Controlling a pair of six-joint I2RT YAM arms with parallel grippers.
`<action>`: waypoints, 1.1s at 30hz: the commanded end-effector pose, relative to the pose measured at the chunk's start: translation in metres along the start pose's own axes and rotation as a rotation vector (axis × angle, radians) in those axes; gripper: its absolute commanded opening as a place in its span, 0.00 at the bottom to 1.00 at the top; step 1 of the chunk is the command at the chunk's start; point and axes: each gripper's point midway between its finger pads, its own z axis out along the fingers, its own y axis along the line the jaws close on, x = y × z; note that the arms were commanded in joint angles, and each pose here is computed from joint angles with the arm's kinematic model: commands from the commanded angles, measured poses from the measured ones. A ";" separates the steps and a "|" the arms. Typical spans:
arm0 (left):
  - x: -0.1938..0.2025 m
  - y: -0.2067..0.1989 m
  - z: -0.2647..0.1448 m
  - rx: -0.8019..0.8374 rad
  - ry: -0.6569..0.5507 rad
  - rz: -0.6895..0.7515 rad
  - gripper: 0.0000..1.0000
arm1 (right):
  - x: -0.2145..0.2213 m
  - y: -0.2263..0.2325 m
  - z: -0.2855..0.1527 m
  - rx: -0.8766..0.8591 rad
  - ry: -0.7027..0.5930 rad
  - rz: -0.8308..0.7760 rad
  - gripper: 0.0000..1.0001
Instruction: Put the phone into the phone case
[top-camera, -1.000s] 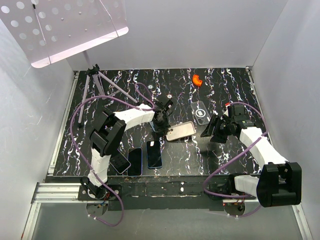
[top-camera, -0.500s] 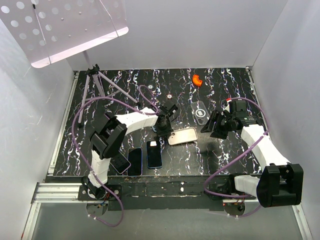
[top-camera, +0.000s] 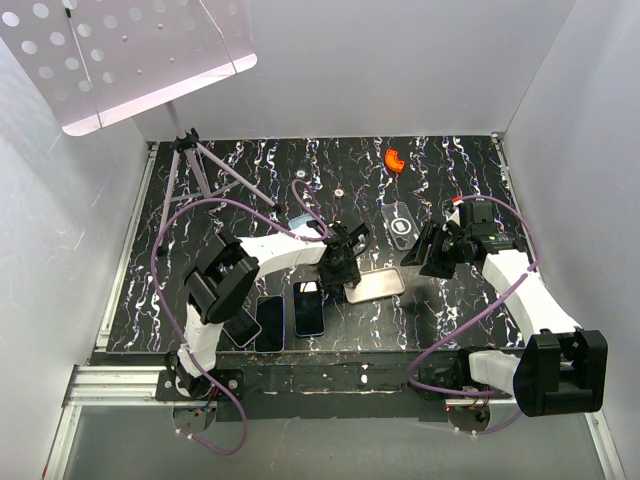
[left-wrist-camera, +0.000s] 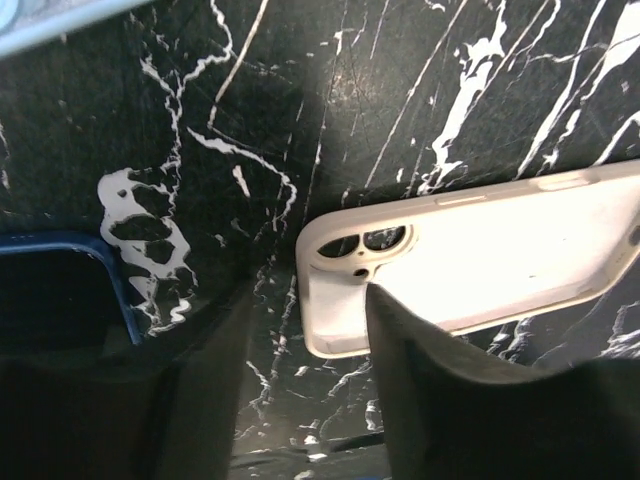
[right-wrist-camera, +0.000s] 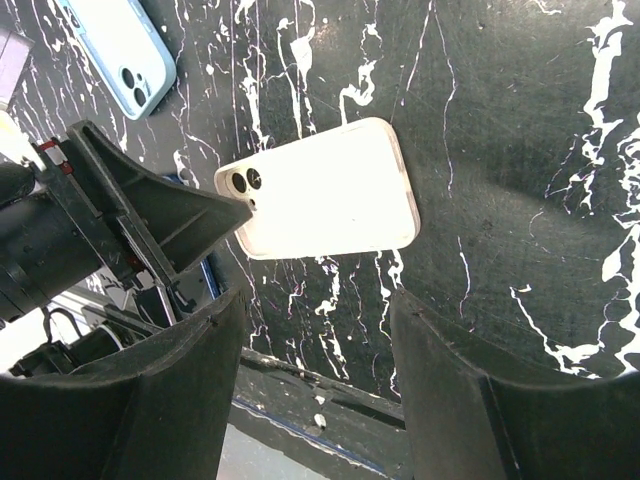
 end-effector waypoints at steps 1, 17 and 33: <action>-0.010 -0.016 -0.038 0.082 -0.063 -0.007 0.65 | -0.006 0.011 -0.007 -0.048 -0.026 -0.030 0.67; -0.028 -0.038 -0.081 0.263 -0.164 0.051 0.98 | -0.006 0.013 -0.008 -0.060 -0.023 -0.047 0.73; -0.076 0.072 -0.113 0.279 -0.258 -0.066 0.98 | -0.012 0.015 -0.006 -0.061 -0.026 -0.062 0.84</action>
